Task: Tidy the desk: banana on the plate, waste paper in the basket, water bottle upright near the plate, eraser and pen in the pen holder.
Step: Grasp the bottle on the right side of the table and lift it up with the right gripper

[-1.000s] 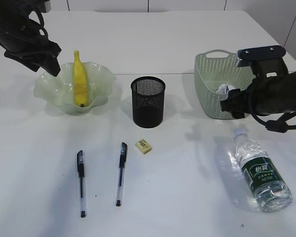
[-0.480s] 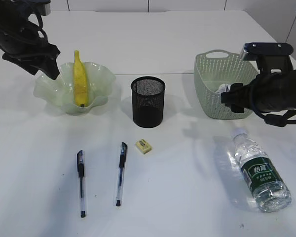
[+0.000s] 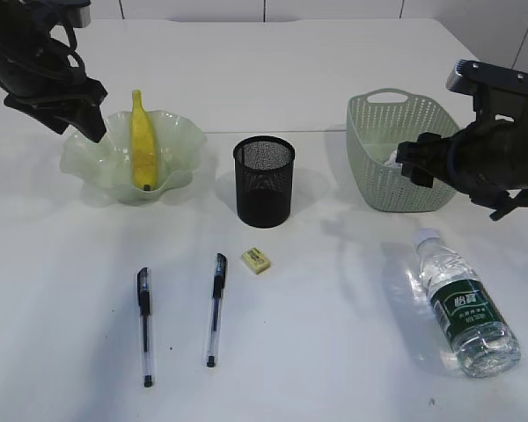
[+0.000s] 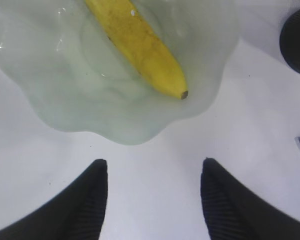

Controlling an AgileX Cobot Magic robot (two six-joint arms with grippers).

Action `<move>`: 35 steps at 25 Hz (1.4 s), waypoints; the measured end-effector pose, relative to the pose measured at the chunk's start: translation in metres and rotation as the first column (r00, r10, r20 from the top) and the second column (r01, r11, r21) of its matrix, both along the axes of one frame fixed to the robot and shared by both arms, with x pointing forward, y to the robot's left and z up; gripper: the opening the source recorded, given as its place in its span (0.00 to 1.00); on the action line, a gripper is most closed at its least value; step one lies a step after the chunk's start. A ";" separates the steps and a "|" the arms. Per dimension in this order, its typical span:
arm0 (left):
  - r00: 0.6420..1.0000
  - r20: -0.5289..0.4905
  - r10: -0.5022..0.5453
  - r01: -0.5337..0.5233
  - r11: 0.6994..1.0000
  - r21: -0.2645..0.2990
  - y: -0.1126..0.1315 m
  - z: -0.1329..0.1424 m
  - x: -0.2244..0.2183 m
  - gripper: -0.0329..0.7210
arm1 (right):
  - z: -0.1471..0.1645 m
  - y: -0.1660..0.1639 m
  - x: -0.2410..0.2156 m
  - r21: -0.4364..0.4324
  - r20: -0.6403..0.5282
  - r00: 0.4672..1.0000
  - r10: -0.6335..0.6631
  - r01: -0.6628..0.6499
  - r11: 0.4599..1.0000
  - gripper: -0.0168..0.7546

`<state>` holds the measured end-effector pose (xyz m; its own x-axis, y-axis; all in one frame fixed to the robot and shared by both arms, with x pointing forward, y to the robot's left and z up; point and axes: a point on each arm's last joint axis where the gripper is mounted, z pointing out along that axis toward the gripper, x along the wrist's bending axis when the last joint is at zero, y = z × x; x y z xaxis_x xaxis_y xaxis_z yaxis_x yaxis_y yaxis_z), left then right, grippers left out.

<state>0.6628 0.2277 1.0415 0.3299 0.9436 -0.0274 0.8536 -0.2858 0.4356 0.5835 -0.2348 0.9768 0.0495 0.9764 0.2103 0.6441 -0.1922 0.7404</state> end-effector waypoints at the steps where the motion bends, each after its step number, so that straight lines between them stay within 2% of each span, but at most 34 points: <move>1: 1.000 -0.002 0.000 0.000 1.000 0.000 0.000 0.000 0.000 0.60 | 0.000 0.000 0.000 0.000 0.000 1.000 0.000 0.000 1.000 0.67; 8: 1.000 -0.010 -0.001 0.001 1.000 -0.003 0.000 0.000 -0.001 0.60 | 0.000 0.000 0.000 -0.002 0.001 1.000 0.006 -0.006 1.000 0.67; 14: 0.999 -0.034 -0.002 0.002 1.000 -0.008 -0.001 -0.001 -0.003 0.60 | -0.002 -0.001 -0.001 -0.047 -0.001 0.999 0.032 -0.032 0.998 0.67; 23: 0.998 -0.057 -0.005 0.005 1.000 -0.008 -0.001 -0.002 -0.005 0.60 | -0.025 -0.005 -0.020 -0.091 -0.087 0.995 0.055 -0.063 0.994 0.67; 29: 0.997 -0.078 -0.008 0.007 1.000 -0.008 -0.001 -0.003 -0.007 0.60 | -0.026 -0.006 -0.020 -0.159 -0.088 0.991 0.102 -0.115 0.981 0.67; 35: 0.997 -0.080 -0.008 0.007 1.000 -0.008 -0.001 -0.003 -0.007 0.60 | -0.031 -0.007 -0.025 -0.170 -0.110 0.988 0.107 -0.125 0.978 0.67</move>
<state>0.6561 0.2268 1.0389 0.3334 0.9408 -0.0614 0.8837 -0.2891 0.3682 0.5584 -0.2418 0.9455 -0.0539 0.9979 0.0346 0.7269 0.0155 0.6865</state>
